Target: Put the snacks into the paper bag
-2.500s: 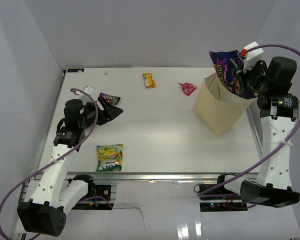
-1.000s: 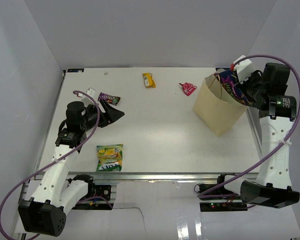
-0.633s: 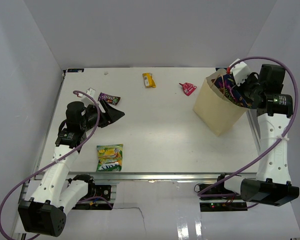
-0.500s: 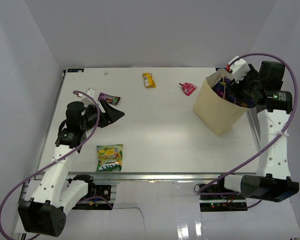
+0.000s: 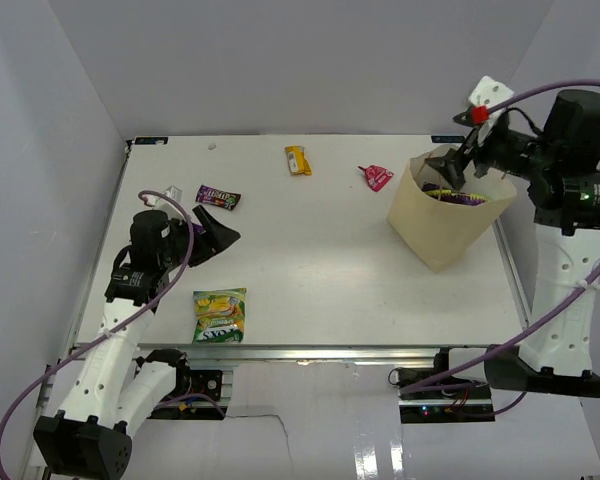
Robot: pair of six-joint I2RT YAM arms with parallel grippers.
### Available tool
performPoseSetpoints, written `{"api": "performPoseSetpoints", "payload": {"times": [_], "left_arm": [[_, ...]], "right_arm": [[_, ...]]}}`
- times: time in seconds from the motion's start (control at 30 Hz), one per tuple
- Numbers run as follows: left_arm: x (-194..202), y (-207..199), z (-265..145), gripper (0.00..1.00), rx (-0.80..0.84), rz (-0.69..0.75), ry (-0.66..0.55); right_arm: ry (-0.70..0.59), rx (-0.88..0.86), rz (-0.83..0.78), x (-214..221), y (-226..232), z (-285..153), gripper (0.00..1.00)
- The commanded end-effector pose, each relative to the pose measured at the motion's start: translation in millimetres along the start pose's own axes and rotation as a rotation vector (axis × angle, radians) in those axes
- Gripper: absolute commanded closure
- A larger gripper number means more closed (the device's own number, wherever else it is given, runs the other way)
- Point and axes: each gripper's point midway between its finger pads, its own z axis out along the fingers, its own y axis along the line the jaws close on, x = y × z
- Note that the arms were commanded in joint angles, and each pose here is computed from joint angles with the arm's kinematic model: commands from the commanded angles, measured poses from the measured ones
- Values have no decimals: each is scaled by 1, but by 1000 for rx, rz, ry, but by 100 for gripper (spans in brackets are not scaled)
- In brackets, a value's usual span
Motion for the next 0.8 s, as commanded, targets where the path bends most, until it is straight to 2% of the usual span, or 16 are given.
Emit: {"api": "performPoseSetpoints", "payload": {"times": [0.0,0.03,0.07,0.1,0.2,0.27,0.3,0.37,0.4,0.43,0.47,0.53,0.57,0.63,0.67,0.77], "left_arm": [[-2,32,-19,14,-216,-99,-54],[0,41,-22,15,-268,-134,-64],[-3,51,-26,16,-335,-197,-108],[5,62,-33,16,-396,-245,-105],[12,87,-51,18,-563,-361,-153],[15,98,-66,19,-651,-374,-168],[6,92,-73,18,-643,-370,-192],[-2,79,-82,18,-598,-329,-210],[-13,66,-88,18,-553,-271,-226],[-22,53,-95,18,-495,-235,-259],[-27,38,-98,18,-422,-201,-260],[-41,9,-110,18,-294,-85,-305],[-49,-6,-119,18,-224,-66,-356],[-55,-19,-131,17,-172,-54,-396],[-56,-22,-137,17,-160,-53,-410],[-54,-27,-147,17,-152,-62,-413]], "right_arm": [[-104,-418,209,-15,110,23,10],[-107,-555,180,-22,157,34,10],[-70,-588,187,-12,176,42,10],[17,-608,183,12,202,61,10],[223,-583,191,64,237,101,10],[287,-613,229,70,273,117,9],[334,-649,267,79,295,131,9],[319,-699,439,69,323,160,7],[262,-715,482,53,336,175,6],[276,-725,543,50,348,184,5],[359,-736,666,57,372,197,5],[382,-780,751,43,407,209,2],[470,-766,841,55,430,222,2],[524,-760,860,49,462,228,4],[603,-723,889,62,486,236,4],[691,-662,920,75,512,248,6]]}}
